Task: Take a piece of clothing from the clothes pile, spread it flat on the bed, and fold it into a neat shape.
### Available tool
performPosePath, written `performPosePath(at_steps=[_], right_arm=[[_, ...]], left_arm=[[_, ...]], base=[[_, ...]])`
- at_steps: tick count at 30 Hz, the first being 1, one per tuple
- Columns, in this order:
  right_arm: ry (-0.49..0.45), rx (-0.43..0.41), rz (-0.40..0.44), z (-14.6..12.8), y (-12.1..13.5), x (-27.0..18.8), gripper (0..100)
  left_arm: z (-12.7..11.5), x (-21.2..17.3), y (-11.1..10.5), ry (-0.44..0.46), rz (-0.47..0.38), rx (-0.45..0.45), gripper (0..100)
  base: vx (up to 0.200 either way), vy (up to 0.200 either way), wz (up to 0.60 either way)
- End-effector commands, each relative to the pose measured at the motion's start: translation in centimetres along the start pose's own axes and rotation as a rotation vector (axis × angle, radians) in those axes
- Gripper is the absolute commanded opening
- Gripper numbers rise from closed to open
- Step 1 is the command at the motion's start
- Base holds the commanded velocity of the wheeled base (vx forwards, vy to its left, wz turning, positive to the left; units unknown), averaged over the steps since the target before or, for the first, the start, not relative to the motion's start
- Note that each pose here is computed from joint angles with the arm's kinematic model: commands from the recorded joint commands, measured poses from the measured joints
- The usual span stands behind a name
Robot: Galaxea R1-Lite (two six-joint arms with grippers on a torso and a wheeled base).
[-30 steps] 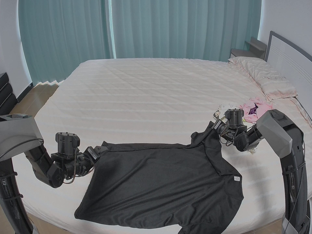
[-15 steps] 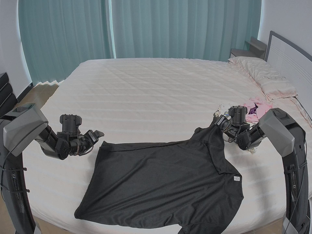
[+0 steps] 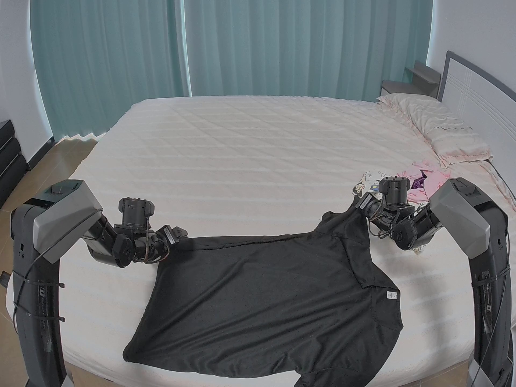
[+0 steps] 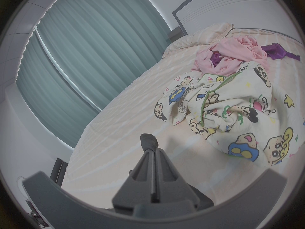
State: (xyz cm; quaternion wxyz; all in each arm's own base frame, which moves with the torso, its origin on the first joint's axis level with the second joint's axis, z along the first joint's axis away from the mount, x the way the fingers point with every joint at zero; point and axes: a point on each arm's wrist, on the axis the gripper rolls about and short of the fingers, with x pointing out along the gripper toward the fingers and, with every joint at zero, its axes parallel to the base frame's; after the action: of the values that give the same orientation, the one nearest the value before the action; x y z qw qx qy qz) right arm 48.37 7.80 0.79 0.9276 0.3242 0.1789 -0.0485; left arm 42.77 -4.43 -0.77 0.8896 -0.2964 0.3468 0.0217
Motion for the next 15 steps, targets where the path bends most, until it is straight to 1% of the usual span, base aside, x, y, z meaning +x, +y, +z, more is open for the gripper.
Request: performPosePath(at_steps=[1,2,3,6,12,15], right_arm=[[0.001,0.000,0.002,0.0,0.2,-0.1,0],[0.000,0.000,0.003,0.0,0.2,-0.1,0],[0.003,-0.002,0.002,0.0,0.1,-0.2,0],[0.003,-0.002,0.000,-0.2,0.0,-0.1,0],[-0.009,-0.003,0.009,-0.3,-0.1,0.1,0],[-0.018,-0.001,0.011,0.1,0.0,0.0,0]], left_arm=[[-0.1,0.8,-1.0,-0.009,-0.020,0.016,100],[0.0,1.0,-1.2,-0.016,-0.023,0.019,100],[0.1,1.3,-1.2,-0.026,-0.021,0.021,0],[0.4,2.0,-1.2,-0.045,-0.001,0.022,0],[1.2,2.1,-1.5,-0.015,0.043,0.016,0],[2.3,2.0,-1.6,-0.054,0.053,0.010,0]], base=[[0.000,0.000,0.00],[0.000,0.000,0.00],[0.000,0.000,0.00],[0.000,0.000,0.00],[0.000,0.000,0.00],[0.000,0.000,0.00]])
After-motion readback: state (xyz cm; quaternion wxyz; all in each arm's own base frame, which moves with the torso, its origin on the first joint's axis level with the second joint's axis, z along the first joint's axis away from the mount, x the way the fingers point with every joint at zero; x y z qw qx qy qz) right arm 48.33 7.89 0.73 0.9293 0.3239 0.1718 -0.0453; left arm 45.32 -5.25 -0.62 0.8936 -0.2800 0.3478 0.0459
